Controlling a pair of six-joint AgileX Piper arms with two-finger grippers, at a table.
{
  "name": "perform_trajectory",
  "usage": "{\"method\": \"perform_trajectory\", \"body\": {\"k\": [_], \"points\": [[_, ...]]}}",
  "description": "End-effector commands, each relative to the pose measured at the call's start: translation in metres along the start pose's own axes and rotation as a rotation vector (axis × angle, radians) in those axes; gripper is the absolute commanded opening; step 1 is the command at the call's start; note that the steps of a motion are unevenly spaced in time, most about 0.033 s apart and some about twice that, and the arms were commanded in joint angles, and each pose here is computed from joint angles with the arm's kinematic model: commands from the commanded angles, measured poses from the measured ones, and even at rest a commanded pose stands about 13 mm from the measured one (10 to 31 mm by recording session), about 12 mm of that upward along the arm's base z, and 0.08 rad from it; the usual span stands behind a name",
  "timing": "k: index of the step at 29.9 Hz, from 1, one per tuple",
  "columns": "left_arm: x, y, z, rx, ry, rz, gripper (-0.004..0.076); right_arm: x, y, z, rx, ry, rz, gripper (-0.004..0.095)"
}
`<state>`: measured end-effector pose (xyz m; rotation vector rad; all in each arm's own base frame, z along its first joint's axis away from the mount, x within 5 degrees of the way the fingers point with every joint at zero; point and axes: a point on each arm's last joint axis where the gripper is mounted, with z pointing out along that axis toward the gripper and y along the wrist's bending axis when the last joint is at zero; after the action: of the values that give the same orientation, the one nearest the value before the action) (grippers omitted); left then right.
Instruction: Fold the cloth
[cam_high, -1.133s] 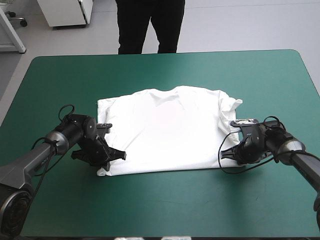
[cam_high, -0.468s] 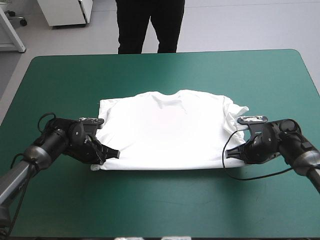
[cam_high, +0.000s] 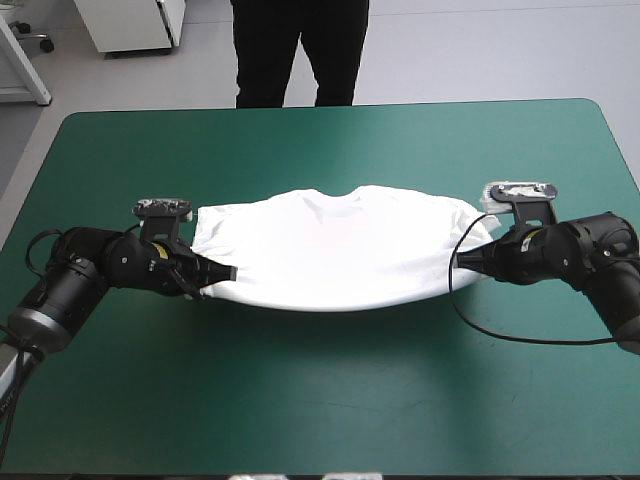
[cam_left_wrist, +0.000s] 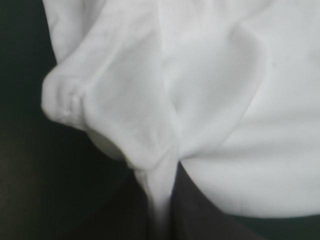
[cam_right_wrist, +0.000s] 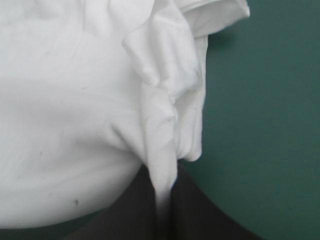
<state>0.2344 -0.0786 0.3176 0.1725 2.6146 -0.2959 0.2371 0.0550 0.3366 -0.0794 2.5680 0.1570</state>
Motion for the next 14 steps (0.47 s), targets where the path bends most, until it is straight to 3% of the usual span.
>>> {"method": "perform_trajectory", "body": {"k": [1, 14], "points": [[-0.024, -0.007, -0.025, 0.041, -0.221, -0.009, -0.0009, -0.025, -0.001, -0.015, 0.019, -0.159, -0.001, -0.0017], [-0.078, -0.002, -0.006, -0.020, -0.448, -0.001, -0.0009, -0.079, 0.002, 0.010, 0.001, -0.291, 0.023, -0.0017]]}}
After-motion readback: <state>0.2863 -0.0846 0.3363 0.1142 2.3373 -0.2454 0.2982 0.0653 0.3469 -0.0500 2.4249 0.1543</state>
